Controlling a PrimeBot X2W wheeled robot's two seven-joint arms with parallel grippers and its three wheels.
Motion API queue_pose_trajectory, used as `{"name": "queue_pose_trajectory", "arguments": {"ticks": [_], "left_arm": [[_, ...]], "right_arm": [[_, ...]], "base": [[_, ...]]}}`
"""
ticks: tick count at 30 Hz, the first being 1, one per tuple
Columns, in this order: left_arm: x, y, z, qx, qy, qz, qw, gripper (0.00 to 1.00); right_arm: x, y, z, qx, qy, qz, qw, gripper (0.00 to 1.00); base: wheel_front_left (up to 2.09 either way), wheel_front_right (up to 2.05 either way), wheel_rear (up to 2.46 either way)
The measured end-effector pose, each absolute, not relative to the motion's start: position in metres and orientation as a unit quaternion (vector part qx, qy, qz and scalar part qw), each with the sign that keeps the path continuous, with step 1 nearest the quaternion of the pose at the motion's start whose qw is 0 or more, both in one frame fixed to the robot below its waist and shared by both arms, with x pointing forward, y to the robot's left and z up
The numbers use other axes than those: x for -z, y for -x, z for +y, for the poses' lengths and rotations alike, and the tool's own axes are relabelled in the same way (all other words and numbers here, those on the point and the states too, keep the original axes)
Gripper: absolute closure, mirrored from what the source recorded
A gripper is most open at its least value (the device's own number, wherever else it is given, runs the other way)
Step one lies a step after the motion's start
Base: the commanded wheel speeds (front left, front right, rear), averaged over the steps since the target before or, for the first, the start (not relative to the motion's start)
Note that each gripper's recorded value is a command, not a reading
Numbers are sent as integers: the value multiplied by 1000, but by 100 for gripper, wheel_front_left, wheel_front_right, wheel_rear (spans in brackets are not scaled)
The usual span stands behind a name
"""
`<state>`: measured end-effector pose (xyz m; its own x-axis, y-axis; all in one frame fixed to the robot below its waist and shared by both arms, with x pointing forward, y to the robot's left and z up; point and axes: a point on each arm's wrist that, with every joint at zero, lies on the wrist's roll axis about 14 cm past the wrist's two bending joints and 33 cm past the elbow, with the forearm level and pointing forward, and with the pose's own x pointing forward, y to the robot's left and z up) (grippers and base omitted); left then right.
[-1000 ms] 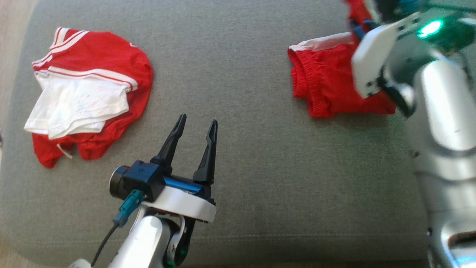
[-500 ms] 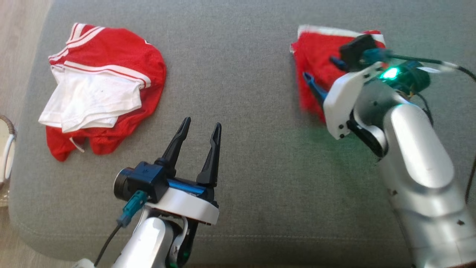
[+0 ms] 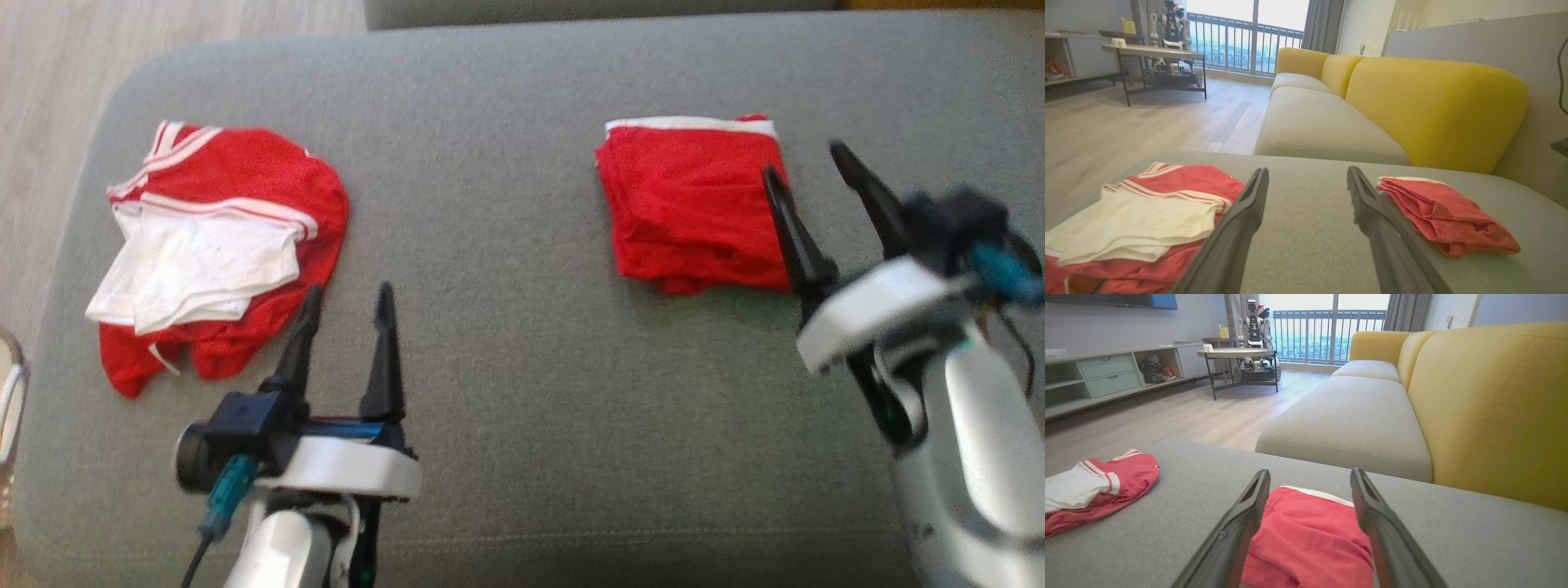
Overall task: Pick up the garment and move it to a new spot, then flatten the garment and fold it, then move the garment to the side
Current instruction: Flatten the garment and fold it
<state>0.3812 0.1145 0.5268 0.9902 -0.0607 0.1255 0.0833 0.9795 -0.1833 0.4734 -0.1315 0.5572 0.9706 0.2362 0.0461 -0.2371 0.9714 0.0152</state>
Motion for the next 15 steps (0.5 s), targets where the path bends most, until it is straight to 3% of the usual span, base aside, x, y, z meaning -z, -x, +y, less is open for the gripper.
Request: {"name": "queue_pose_trajectory", "arguments": {"ticks": [10,15], "left_arm": [[-527,-337,132,5,70,-64,996,0],[-527,-320,135,3,61,-64,996,0]], "right_arm": [[-514,-389,-167,-57,-35,-31,997,0],[-512,-365,-174,-44,-29,-43,998,0]], "base": [[0,0,0],[0,0,0]]}}
